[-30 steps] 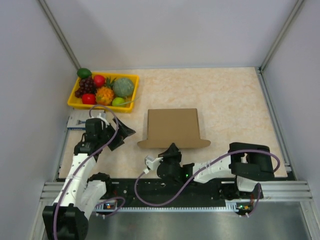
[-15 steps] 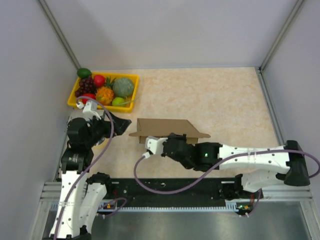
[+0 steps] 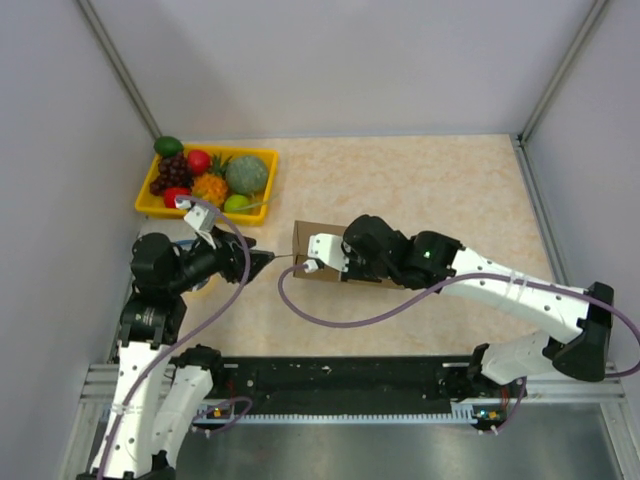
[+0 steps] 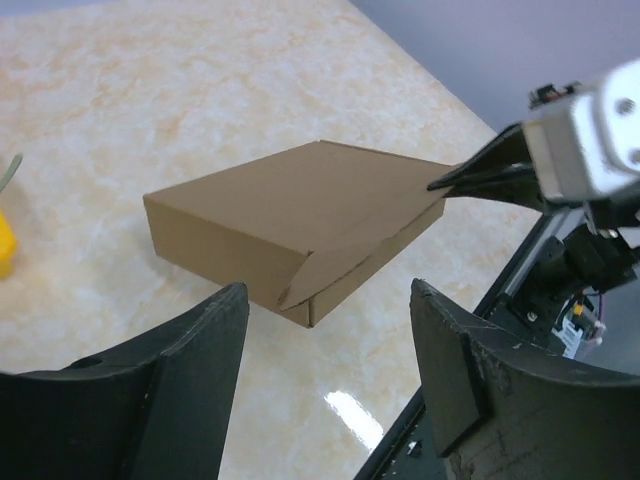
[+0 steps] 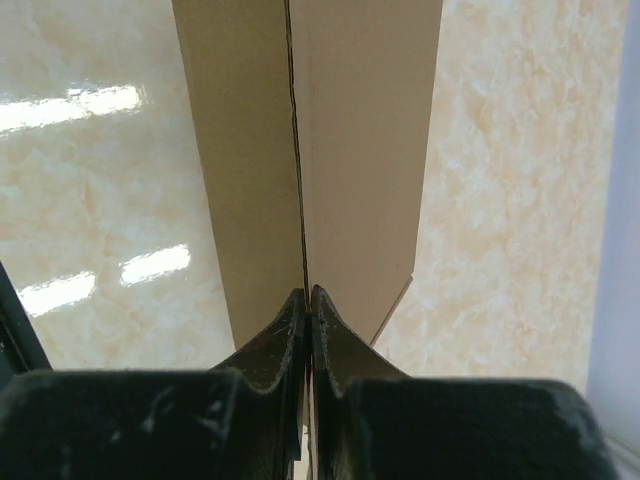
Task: Fold the paper box
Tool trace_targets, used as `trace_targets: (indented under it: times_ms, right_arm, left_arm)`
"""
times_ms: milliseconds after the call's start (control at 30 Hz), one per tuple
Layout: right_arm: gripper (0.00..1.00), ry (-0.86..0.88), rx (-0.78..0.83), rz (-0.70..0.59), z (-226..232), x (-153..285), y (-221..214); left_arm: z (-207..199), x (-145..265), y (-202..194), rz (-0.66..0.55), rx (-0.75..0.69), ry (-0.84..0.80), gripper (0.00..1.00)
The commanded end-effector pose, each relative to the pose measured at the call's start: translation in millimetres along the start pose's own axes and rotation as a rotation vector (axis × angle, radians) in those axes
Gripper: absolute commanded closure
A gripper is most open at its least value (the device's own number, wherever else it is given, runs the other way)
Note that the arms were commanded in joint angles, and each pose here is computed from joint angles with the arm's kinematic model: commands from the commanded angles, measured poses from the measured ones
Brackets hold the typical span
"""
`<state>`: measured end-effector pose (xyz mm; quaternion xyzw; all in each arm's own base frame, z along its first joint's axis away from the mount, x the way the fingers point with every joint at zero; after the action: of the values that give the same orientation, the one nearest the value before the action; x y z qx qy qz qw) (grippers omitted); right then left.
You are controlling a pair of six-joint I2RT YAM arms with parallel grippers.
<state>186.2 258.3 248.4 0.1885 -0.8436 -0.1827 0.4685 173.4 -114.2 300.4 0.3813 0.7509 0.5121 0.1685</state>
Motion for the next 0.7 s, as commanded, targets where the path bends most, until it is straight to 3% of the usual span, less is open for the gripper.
trace_targets:
  times_ms: [0, 100, 333, 567, 667]
  right_arm:
    - [1.0, 0.059, -0.05, -0.063, -4.9, 18.3, 10.1]
    - [1.0, 0.104, -0.086, -0.081, -7.8, 39.5, 20.8]
    - [1.0, 0.257, -0.196, -0.109, 6.6, 81.5, 31.2]
    - [1.0, 0.313, -0.194, -0.012, 10.6, 55.3, 28.8]
    - [1.0, 0.289, -0.205, 0.04, 1.1, 35.4, 22.3]
  left_arm:
    - [-21.4, -2.1, 15.7, -0.102, -0.335, -0.119, 0.3]
    - [-32.5, -3.0, 27.4, -0.143, -0.382, -0.105, 0.31]
    - [-63.0, 18.0, 52.2, -0.316, -0.323, -0.164, 0.28]
    - [-48.7, 14.7, 31.2, -0.17, -0.202, -0.083, 0.27]
    - [-42.4, 21.1, 30.6, -0.206, -0.182, -0.011, 0.29]
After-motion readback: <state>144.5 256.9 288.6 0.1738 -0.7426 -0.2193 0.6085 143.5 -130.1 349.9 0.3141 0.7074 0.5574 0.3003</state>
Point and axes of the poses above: each gripper's point midway between its finger pads, its own x axis back along the fingers, its own z axis along the line the jaws close on, y = z × x, the point moved 4 cm from there along x, back along the fingers, and after that the axes turned 2 degrees about x, right-handed, at the moved point
